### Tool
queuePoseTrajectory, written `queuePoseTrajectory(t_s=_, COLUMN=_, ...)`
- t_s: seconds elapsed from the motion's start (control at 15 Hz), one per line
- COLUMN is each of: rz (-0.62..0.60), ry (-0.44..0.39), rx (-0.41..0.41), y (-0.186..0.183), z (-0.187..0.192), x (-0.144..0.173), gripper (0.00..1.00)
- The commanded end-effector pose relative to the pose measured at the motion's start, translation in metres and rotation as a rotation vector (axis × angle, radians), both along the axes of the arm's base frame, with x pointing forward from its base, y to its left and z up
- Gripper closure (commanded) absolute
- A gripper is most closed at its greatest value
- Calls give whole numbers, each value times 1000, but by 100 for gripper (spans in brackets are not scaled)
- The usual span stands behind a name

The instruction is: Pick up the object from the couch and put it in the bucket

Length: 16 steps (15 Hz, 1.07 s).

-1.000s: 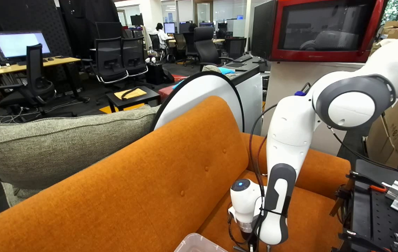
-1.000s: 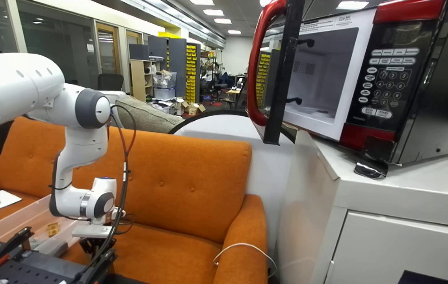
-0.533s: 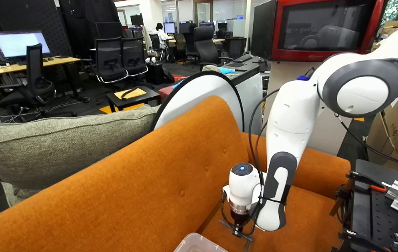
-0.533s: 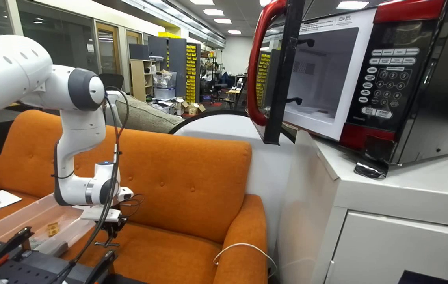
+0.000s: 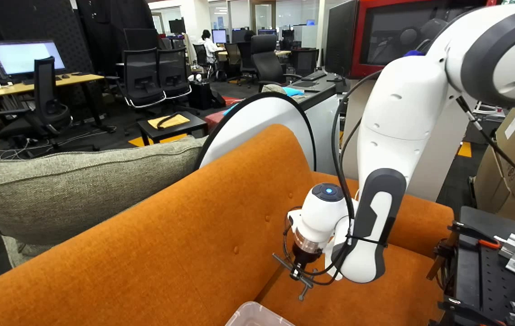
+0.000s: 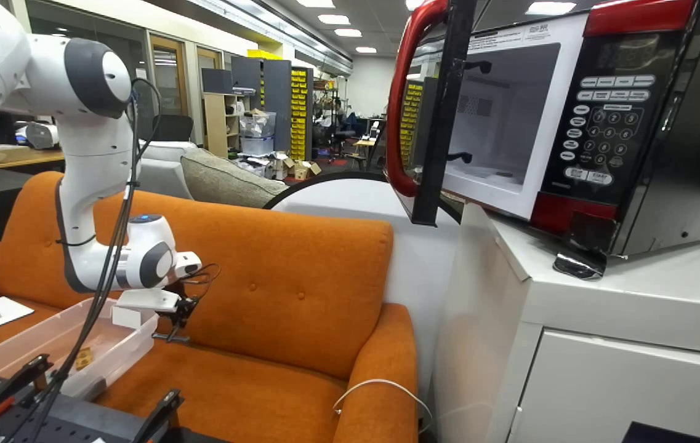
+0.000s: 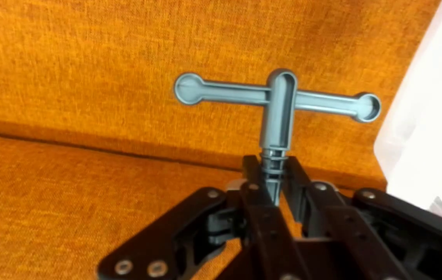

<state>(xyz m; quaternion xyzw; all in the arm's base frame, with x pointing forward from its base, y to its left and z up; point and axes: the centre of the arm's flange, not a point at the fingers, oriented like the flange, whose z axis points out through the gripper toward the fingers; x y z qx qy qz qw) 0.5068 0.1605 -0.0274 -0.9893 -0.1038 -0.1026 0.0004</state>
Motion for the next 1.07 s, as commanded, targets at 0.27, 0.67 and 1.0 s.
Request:
queuePoseTrajectory(t_s=0.27, rz=315, ry=-64, rx=174, y=110, z=84, x=-73, gripper=95)
queuePoseTrajectory(t_s=0.67, rz=519, ry=53, rx=190, y=191, z=58, x=-108, gripper=95)
queuePoseTrajectory(t_s=1.0, rz=566, ry=164, rx=176, y=188, z=14, x=-100, gripper=34)
